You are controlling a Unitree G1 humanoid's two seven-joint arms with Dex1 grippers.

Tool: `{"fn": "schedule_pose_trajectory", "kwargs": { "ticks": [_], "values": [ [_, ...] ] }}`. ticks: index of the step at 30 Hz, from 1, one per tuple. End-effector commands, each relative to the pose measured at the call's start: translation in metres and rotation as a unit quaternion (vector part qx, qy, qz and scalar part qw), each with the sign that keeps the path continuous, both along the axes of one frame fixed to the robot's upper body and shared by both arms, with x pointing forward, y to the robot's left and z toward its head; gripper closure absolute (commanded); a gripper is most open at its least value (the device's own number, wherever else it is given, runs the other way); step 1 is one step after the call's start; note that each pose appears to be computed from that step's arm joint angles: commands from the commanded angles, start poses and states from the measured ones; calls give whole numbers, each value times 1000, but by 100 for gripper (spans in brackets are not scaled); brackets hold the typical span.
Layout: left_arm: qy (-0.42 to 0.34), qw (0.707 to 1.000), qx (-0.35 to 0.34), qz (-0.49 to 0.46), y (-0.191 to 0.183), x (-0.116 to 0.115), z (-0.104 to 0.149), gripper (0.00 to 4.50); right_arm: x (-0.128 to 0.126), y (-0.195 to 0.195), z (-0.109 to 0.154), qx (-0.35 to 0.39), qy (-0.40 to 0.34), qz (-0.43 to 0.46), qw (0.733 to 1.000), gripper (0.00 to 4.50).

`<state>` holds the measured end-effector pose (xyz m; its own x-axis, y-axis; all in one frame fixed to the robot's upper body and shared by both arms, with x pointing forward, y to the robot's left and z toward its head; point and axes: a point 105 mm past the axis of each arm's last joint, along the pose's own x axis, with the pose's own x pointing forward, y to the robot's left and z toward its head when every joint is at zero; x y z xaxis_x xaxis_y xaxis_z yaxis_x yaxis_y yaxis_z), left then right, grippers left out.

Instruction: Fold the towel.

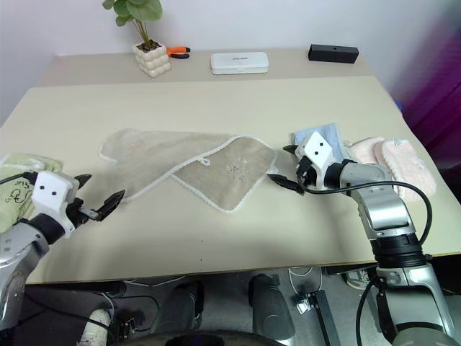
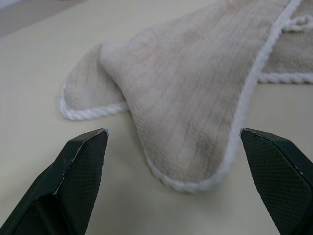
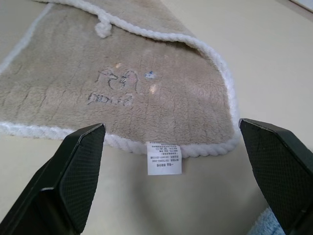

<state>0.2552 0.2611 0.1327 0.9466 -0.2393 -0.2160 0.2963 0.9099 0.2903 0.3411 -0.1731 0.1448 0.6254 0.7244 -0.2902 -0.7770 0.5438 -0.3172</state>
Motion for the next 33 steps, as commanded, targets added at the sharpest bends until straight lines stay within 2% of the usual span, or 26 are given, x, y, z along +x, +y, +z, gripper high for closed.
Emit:
{"fn": "schedule_pose_trajectory", "kwargs": {
  "ticks": [1,8,14,15,18,20,28,33],
  "values": [
    [-27,1000,13,3,1,-2,14,7,2,0,11,2,-20,4,1000,0],
    [-44,999,-1,-27,-13,1,22,7,6,6,18,4,-27,10,1000,0],
    [5,986,21,-165,-64,-17,10,7,3,20,18,20,-25,24,999,0],
    [7,984,30,-174,-67,-17,10,7,3,22,19,22,-24,25,999,0],
    [-9,974,128,-185,-76,-6,6,7,-1,31,13,46,5,34,998,0],
    [-3,970,169,-173,-70,1,-1,7,-3,36,13,56,8,40,998,0],
    [22,964,250,-86,-18,23,-20,7,-3,38,12,48,-17,18,999,0],
    [38,961,259,-94,-10,38,-37,7,-4,38,13,49,-24,5,998,0]
  ]
}}
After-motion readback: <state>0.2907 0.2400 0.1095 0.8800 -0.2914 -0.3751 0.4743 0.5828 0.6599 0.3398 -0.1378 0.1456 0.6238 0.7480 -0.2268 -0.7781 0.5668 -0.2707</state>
